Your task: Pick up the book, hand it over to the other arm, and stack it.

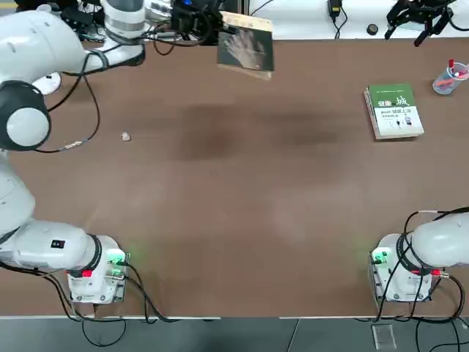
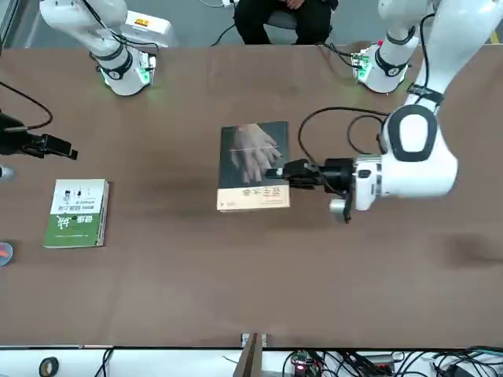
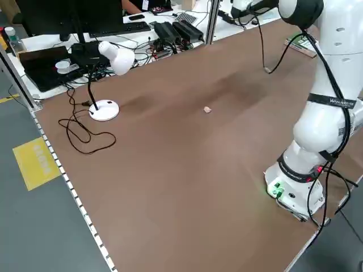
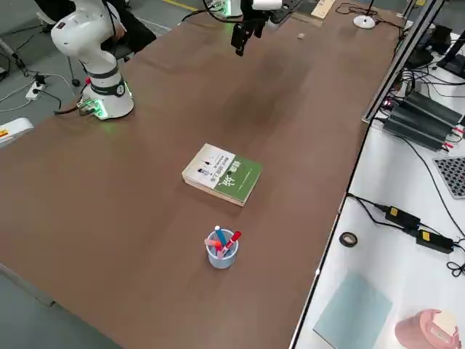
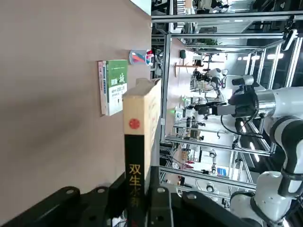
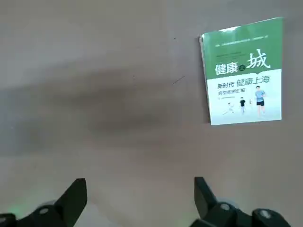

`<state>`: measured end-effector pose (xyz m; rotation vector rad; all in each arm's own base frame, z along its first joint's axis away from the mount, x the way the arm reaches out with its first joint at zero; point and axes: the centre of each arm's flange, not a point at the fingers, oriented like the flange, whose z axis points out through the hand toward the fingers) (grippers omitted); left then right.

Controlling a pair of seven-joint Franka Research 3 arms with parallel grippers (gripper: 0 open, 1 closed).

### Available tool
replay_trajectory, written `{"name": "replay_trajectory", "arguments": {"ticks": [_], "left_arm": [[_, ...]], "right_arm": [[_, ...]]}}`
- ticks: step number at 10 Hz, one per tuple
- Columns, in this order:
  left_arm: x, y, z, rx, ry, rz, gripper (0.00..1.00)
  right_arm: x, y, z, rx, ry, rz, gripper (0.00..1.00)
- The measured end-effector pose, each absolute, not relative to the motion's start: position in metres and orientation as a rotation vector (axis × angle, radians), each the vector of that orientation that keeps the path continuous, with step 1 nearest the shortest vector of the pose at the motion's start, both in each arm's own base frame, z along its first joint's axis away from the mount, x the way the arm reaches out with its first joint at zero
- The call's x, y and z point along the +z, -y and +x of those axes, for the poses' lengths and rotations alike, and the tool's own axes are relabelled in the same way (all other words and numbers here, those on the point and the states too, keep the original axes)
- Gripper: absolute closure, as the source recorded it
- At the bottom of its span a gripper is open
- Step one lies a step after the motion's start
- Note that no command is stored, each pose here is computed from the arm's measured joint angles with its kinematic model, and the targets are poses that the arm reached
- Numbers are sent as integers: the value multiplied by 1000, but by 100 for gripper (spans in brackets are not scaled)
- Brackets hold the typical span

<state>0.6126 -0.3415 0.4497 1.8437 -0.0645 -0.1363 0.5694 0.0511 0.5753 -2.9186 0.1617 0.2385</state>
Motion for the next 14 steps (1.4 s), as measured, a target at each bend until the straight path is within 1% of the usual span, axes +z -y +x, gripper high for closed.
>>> {"name": "replay_trajectory", "arguments": {"ticks": [3, 7, 11, 14], "left_arm": [[444, 376, 612, -137, 70, 1820, 81], [438, 411, 610, -114, 57, 1806, 81], [430, 444, 595, -96, 27, 1813, 81], [422, 473, 578, -82, 2, 1823, 81]], "right_arm": [[561, -45, 569, 266, -94, -2775, 0], [547, -20, 570, 230, 12, -2593, 0], [523, 7, 571, 169, -26, -2386, 1], [509, 9, 573, 100, -40, -2278, 1]]}}
